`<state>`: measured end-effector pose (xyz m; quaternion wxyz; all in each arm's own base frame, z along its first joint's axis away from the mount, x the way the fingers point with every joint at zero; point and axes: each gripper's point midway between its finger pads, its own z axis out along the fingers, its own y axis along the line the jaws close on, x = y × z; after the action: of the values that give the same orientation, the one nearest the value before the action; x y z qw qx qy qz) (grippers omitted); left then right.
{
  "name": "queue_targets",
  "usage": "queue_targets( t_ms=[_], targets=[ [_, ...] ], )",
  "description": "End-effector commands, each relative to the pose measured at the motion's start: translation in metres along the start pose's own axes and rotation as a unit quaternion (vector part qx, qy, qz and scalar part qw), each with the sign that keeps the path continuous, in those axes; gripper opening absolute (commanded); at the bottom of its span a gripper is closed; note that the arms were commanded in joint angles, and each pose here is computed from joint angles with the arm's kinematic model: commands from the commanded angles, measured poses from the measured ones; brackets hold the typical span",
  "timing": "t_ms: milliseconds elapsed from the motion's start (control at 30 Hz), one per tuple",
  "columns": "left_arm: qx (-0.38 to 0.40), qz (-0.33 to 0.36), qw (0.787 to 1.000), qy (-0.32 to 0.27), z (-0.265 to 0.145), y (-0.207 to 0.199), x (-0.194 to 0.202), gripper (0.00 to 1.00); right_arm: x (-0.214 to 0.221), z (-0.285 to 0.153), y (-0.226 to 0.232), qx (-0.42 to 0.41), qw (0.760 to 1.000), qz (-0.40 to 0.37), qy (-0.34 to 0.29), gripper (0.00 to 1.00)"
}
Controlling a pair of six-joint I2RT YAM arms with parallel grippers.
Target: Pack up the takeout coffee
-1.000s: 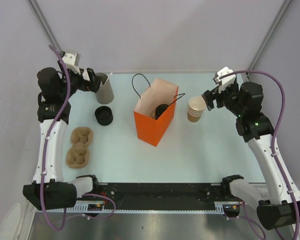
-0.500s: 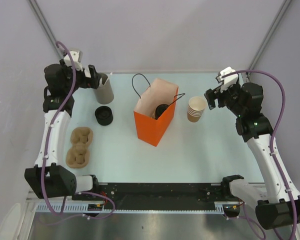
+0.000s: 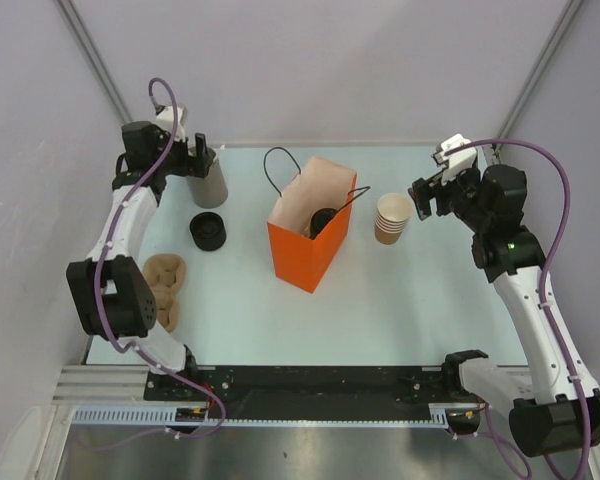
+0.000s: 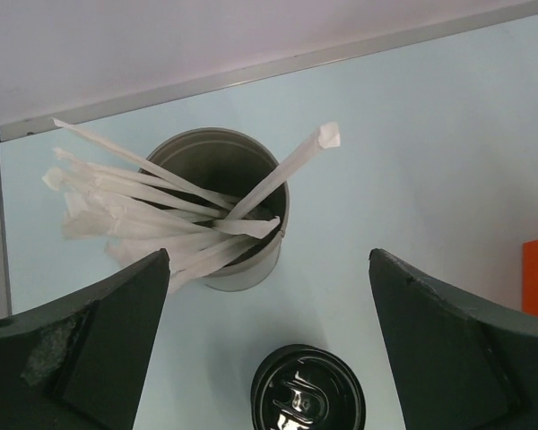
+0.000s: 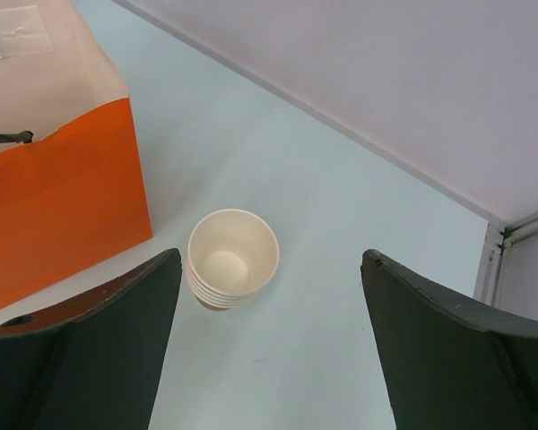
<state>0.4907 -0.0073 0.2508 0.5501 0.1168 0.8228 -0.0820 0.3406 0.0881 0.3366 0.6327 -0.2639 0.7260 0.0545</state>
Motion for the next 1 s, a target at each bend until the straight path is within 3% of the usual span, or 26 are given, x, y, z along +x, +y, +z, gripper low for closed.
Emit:
queue_targets(
  t_ms=[0,200,467,700,767,900,967],
  targets=[
    [-0.023,0.042,0.998,-0.036,0.002,0.008,-0.036,0.96,-0.005,0.002,-0.002,-0.002,1.000,0.003,-0.013,0.85],
    [-0.021,0.068,0.997,-0.031,0.022,0.003,-0.032,0.89,-0.003,0.002,-0.003,-0.002,1.000,0.003,-0.012,0.86],
    [-0.021,0.081,0.996,-0.008,0.040,-0.001,-0.020,0.61,-0.001,0.000,-0.005,-0.004,1.000,0.008,-0.011,0.85],
    [-0.047,0.092,0.995,-0.001,0.039,0.009,-0.015,0.58,0.003,0.003,-0.003,-0.011,1.000,0.009,-0.006,0.85],
    [-0.045,0.091,0.995,0.003,0.041,0.008,-0.010,0.50,0.003,0.004,-0.002,-0.013,1.000,0.009,-0.005,0.85],
    [-0.040,0.088,0.995,0.009,0.044,0.007,-0.005,0.45,0.005,0.005,-0.002,-0.014,1.000,0.010,-0.002,0.85],
    [-0.039,0.089,0.995,0.012,0.045,0.007,-0.003,0.38,0.006,0.005,-0.003,-0.013,1.000,0.010,-0.001,0.85]
  ],
)
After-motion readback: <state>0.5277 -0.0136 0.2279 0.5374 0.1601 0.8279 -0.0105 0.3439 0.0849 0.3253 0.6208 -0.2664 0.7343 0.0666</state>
